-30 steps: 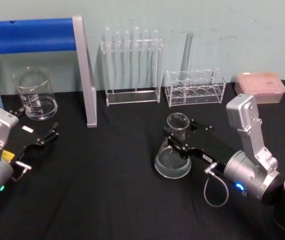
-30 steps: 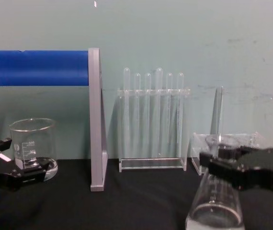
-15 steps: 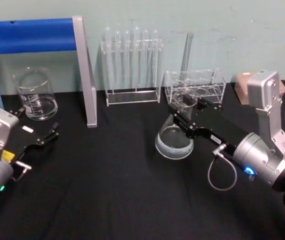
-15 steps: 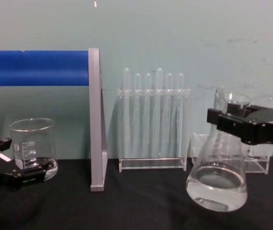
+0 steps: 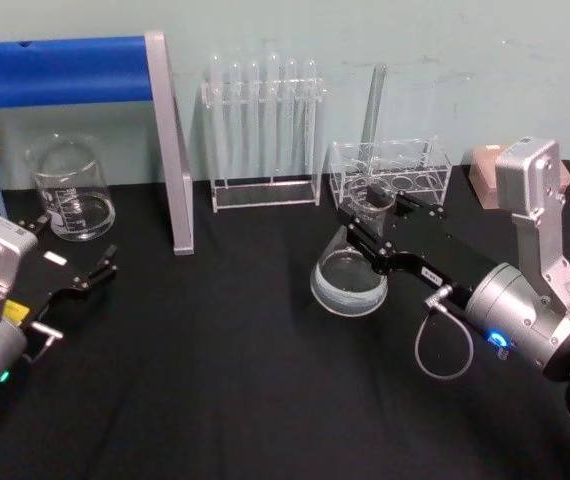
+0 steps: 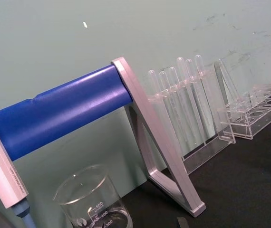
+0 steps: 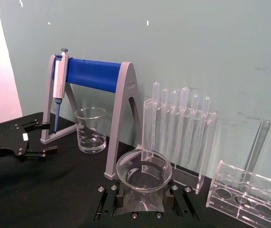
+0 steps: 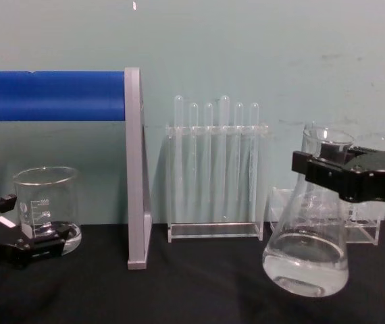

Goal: Grasp the erlenmeyer flask with one hand, shake it three times, then place it back.

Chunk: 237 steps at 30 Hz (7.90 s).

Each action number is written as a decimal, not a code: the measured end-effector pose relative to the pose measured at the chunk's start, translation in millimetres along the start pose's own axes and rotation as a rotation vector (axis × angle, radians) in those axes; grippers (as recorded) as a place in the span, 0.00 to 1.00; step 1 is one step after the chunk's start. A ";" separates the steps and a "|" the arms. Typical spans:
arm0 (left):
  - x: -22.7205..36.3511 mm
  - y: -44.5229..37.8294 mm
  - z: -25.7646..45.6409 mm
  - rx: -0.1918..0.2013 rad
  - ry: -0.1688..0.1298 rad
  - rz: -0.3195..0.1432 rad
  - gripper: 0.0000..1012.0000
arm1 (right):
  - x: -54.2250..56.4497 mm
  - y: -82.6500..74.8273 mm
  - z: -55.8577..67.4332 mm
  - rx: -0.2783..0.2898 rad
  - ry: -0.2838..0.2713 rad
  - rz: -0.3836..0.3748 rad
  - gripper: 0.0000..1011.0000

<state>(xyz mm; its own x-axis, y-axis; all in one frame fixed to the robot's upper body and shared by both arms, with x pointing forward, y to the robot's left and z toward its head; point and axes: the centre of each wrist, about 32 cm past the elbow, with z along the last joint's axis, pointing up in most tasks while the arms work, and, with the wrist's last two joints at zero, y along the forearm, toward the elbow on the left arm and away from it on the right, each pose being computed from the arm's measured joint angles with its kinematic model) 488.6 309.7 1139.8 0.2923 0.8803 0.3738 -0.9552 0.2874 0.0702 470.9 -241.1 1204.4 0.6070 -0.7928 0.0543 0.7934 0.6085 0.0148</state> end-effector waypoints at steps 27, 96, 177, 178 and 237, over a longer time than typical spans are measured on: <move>0.0 0.0 0.0 0.000 0.000 0.000 0.99 | -40.2 3.8 0.1 -0.002 0.012 0.163 0.45; 0.0 0.0 0.0 0.000 0.000 0.000 0.99 | 25.9 9.6 1.1 -0.007 -0.052 -0.152 0.45; 0.0 0.0 0.0 0.000 0.000 0.000 0.99 | 32.1 10.1 -1.6 -0.034 -0.044 -0.187 0.45; 0.0 0.0 0.0 0.000 0.000 0.000 0.99 | 33.1 10.1 -1.7 -0.035 -0.044 -0.192 0.44; 0.0 0.0 0.0 0.000 0.000 0.000 0.99 | -42.7 3.4 1.3 -0.030 -0.011 0.186 0.45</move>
<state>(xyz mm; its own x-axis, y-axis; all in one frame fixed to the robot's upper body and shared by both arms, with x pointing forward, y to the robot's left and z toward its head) 488.6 309.7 1139.8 0.2923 0.8803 0.3737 -0.9552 0.2874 0.0703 447.6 -205.2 1203.4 0.7427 -0.6666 0.0640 0.6689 0.7429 -0.0258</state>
